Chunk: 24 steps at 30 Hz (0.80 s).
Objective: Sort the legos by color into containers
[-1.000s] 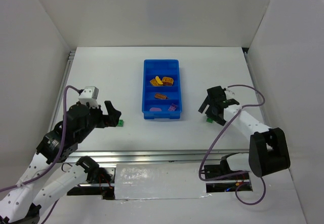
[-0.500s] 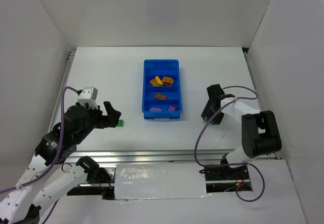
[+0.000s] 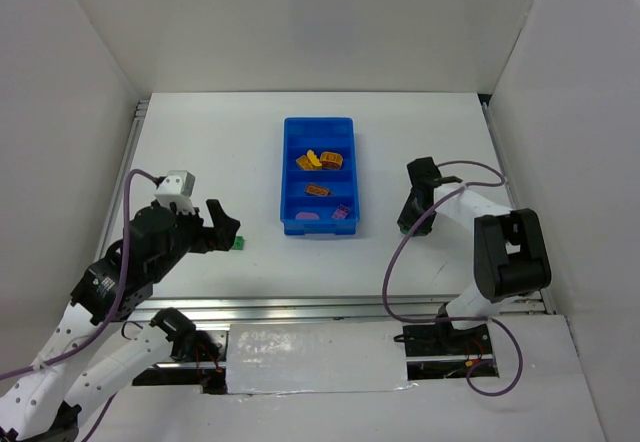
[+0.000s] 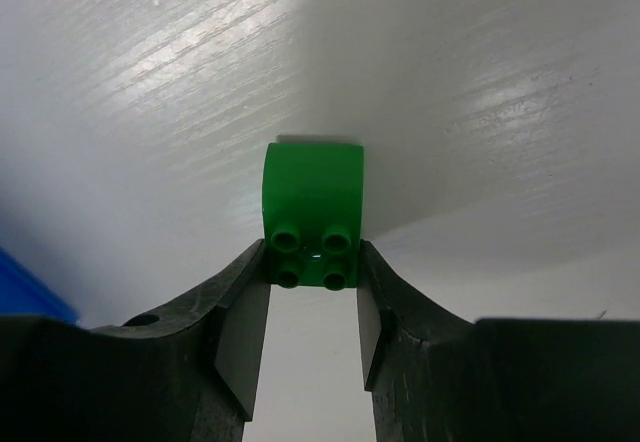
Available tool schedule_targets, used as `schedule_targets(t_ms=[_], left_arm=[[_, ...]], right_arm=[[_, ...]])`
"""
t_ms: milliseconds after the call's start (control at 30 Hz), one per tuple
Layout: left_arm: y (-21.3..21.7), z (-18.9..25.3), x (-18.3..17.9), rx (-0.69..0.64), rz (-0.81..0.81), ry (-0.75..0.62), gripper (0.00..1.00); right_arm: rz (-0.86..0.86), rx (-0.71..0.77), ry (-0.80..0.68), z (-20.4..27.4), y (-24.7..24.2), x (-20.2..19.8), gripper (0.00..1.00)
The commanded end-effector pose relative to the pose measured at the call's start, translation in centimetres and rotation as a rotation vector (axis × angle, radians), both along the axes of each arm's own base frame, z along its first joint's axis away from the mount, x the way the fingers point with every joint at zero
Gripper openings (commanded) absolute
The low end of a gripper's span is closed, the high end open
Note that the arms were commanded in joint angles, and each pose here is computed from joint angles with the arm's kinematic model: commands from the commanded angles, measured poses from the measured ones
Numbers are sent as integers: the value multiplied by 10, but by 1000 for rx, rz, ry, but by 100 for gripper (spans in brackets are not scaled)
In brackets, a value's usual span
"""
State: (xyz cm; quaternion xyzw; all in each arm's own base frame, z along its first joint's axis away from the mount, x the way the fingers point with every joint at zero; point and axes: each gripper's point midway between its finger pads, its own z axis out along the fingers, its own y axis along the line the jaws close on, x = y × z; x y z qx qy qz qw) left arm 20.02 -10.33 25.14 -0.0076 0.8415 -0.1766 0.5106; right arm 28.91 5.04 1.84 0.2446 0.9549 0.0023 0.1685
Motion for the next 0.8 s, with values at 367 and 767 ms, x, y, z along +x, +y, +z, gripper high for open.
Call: schedule_targets(t_ms=[367, 767], left_arm=[[14, 6, 9, 14, 95, -26, 100], [20, -1, 13, 38, 143, 0, 100]], right_arm=[[373, 129, -604, 200, 112, 130, 0], [601, 114, -626, 196, 207, 261, 3]])
